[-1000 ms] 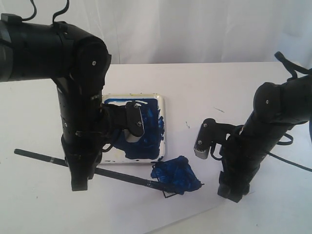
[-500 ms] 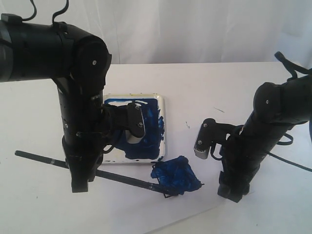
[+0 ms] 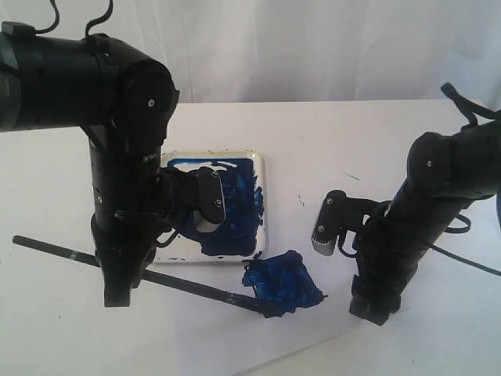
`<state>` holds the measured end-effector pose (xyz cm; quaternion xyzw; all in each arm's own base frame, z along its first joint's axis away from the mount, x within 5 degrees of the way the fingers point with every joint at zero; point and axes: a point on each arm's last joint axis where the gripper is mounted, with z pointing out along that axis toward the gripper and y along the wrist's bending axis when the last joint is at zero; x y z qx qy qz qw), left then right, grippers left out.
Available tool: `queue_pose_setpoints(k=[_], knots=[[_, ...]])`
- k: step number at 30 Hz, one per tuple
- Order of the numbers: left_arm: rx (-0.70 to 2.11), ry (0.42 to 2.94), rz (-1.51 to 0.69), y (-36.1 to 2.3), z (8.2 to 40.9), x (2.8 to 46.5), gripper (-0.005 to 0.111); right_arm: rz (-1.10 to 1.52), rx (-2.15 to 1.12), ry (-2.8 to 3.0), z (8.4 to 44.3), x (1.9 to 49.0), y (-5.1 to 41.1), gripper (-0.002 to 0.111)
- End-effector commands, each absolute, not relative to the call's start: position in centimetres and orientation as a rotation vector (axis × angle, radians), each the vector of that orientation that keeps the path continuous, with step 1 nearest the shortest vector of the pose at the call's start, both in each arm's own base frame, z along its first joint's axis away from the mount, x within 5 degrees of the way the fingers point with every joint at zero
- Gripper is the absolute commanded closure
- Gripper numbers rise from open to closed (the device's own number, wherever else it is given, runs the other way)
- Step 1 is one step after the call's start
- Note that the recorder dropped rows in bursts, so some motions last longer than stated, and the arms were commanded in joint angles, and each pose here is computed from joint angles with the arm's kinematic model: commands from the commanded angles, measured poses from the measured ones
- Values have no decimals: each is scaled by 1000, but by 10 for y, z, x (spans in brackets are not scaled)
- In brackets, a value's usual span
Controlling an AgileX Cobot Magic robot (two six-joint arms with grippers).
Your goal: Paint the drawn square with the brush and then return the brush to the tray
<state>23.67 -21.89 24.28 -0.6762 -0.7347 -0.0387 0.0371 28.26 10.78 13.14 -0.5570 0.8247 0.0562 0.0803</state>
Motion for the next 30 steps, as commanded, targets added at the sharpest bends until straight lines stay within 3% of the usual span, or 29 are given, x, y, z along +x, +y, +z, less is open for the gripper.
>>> queue_pose_setpoints(k=[1,5,11,24,30], knots=[[-2021,-2241,-121,-215,243,232,107,186,-1679,2497,123,280,107,45],[-2017,-2291,-126,-217,243,235,107,186,-1679,2497,123,280,107,45],[-1937,-2345,-299,-209,244,241,107,186,-1679,2497,123,280,107,45],[-1987,-2441,-206,-220,243,244,107,186,-1679,2497,123,280,107,45],[-2016,-2330,-151,-218,243,238,107,186,-1679,2497,123,280,107,45]])
